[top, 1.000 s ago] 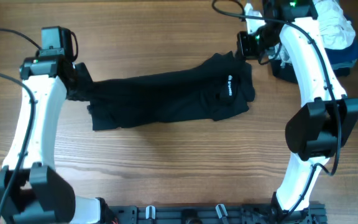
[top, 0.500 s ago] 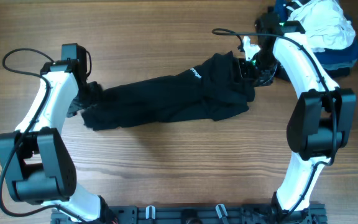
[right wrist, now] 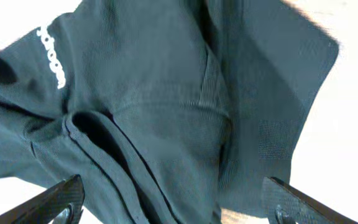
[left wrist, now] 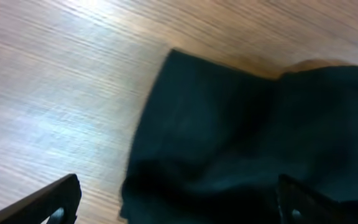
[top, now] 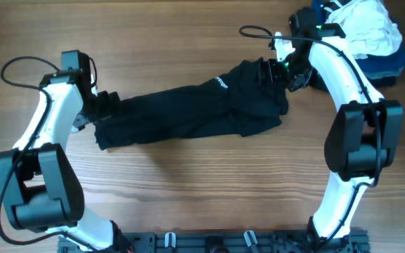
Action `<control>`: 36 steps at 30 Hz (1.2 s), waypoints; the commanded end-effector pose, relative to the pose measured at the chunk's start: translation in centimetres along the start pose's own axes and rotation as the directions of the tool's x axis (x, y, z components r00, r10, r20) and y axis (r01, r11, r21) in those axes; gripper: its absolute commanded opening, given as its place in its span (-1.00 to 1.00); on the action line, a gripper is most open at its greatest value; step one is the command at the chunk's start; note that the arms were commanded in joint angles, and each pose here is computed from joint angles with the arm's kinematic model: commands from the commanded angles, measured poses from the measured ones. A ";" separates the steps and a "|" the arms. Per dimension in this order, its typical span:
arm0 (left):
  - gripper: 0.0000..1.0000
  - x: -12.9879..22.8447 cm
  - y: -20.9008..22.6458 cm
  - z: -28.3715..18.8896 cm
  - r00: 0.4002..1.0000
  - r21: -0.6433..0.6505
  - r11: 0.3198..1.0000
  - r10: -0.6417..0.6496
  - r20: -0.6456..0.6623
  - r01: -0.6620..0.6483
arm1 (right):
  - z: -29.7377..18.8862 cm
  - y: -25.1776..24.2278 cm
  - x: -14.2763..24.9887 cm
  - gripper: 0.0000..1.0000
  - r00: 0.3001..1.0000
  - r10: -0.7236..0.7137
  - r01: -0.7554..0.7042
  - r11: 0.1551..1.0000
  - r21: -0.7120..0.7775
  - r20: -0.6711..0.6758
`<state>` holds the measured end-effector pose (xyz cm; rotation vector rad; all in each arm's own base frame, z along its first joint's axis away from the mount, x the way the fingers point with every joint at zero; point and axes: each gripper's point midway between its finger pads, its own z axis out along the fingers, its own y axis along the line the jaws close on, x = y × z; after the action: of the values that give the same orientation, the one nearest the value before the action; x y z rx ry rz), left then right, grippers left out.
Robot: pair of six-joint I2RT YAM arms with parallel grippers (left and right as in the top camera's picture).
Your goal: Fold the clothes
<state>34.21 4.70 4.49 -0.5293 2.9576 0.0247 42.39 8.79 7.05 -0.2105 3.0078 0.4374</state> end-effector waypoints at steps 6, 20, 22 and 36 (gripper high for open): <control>1.00 2.5 -1.8 3.9 0.996 0.132 0.988 0.085 -0.004 -0.083 | -1.4 0.4 -1.1 0.84 0.998 -0.022 0.023 1.000 -0.020 0.052; -0.92 4.1 -2.2 6.6 0.998 0.194 0.980 0.048 0.038 -0.055 | -1.4 0.6 -1.7 0.55 0.996 0.055 -0.053 0.998 -0.031 0.075; -0.92 2.9 -1.5 5.9 0.997 0.167 0.986 0.019 0.073 -0.031 | -1.4 0.6 -1.6 0.49 0.995 0.072 -0.070 0.997 -0.032 0.071; -0.92 -4.0 2.3 -3.0 0.965 -0.016 1.000 0.024 0.261 -0.021 | -1.4 0.7 -1.1 0.44 0.996 0.077 -0.076 0.997 -0.032 0.048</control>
<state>36.02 7.87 6.17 -0.5036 2.7362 0.0444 42.69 8.99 7.18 -0.1034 3.0083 0.4588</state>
